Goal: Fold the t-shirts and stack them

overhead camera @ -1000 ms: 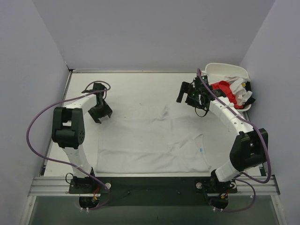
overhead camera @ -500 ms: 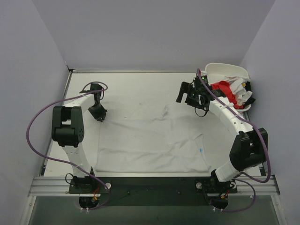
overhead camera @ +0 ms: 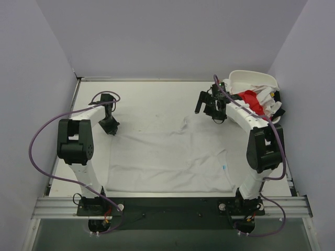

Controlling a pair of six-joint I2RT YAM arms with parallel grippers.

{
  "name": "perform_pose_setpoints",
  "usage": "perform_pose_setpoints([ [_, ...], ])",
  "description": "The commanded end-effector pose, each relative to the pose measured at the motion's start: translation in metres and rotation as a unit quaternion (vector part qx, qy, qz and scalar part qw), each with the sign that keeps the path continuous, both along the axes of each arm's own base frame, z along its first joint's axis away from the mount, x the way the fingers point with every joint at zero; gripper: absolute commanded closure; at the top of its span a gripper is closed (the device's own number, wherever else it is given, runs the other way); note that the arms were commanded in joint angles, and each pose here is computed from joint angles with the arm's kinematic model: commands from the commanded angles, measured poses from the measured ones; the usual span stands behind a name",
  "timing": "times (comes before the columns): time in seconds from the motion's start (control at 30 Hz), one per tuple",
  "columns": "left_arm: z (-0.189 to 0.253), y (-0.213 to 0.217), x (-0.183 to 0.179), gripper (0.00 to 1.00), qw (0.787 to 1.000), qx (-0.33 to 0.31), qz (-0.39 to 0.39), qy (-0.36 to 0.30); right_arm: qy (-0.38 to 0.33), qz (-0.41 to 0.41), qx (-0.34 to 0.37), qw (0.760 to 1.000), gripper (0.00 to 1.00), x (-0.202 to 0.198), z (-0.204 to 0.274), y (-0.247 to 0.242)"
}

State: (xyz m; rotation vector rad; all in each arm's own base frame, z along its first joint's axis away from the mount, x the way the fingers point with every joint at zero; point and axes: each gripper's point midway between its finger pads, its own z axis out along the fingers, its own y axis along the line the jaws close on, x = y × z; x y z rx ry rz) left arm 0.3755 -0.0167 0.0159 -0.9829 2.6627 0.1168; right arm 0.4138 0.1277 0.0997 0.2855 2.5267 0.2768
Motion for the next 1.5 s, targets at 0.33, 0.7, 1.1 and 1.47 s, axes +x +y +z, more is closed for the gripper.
perform_pose_setpoints([
  [0.33, -0.005, -0.004, -0.007, 1.00, 1.000, 0.000, -0.011, -0.005, 0.004, -0.035, 0.053, 0.998, 0.05, 0.087, -0.024, 0.009],
  [0.7, -0.004, -0.002, -0.006, 1.00, 1.000, 0.005, -0.010, -0.003, 0.056, -0.040, 0.060, 0.996, 0.23, 0.092, -0.068, 0.013],
  [1.1, -0.011, -0.002, -0.007, 1.00, 1.000, 0.006, -0.008, 0.003, 0.081, -0.035, 0.062, 0.994, 0.43, 0.083, -0.086, 0.016],
  [1.47, -0.010, -0.002, -0.008, 1.00, 1.000, 0.006, -0.008, 0.003, 0.098, -0.023, 0.063, 0.993, 0.50, 0.080, -0.103, 0.033],
])
